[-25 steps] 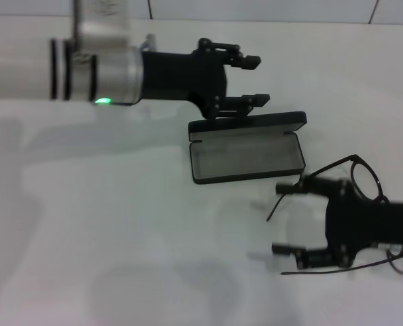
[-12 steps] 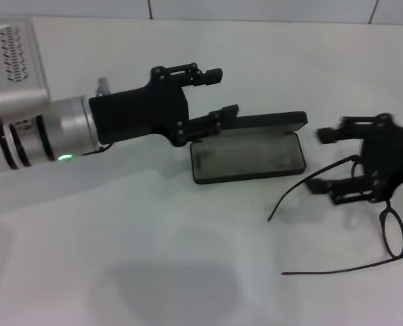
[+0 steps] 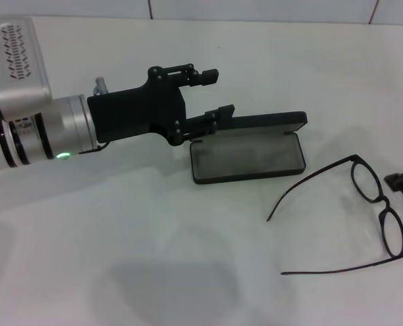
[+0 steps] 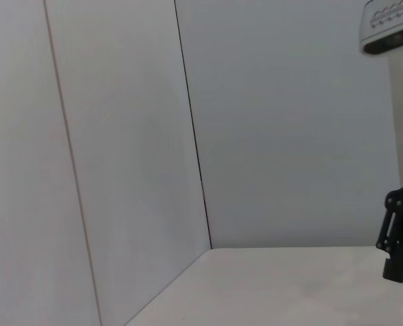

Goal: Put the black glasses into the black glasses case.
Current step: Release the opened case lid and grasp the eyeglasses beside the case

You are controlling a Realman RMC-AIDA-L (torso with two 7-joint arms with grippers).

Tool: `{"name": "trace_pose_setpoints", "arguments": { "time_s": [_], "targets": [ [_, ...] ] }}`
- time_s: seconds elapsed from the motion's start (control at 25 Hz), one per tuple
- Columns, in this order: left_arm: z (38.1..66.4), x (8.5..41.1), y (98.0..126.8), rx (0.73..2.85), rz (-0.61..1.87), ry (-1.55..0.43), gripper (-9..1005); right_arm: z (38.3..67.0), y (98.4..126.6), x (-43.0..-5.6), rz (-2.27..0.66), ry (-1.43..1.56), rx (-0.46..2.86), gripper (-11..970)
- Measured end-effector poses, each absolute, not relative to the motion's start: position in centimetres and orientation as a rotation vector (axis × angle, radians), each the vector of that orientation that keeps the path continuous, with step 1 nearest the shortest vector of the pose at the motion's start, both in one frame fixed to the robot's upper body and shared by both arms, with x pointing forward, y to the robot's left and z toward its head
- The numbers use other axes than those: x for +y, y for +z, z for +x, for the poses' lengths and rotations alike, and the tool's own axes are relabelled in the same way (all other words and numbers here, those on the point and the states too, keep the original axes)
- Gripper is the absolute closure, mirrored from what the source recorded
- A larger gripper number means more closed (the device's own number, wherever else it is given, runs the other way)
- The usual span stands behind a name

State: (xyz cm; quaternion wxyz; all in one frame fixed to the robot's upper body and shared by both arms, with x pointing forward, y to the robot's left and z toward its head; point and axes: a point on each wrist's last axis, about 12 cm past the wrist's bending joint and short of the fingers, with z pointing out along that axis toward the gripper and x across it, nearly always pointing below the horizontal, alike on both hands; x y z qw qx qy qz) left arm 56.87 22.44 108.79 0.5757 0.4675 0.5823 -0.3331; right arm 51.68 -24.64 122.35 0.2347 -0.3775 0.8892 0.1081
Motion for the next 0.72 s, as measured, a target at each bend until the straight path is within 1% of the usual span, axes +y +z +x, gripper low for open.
{"name": "trace_pose_setpoints", "arguments": {
  "time_s": [0.08, 0.16, 0.36, 0.52, 0.72],
  "targets": [
    [56.9, 22.4, 108.8, 1.362, 1.100, -0.780, 393, 51.9, 122.0, -25.0, -0.984, 0.260, 2.477, 149],
    [57.2, 22.2, 109.0, 1.360, 1.107, -0.773, 393, 52.0, 121.4, -25.4, -0.953, 0.252, 2.505, 188],
    [57.8, 21.6, 109.1, 1.367, 1.118, -0.752, 393, 52.5, 118.8, -25.8, -0.911, 0.254, 2.567, 272],
    [58.0, 21.5, 109.0, 1.375, 1.119, -0.740, 394, 53.1, 116.7, -24.9, -0.951, 0.274, 2.600, 322],
    [58.4, 21.3, 109.2, 1.376, 1.125, -0.729, 394, 53.3, 116.4, -24.2, -0.988, 0.273, 2.589, 385]
  ]
}}
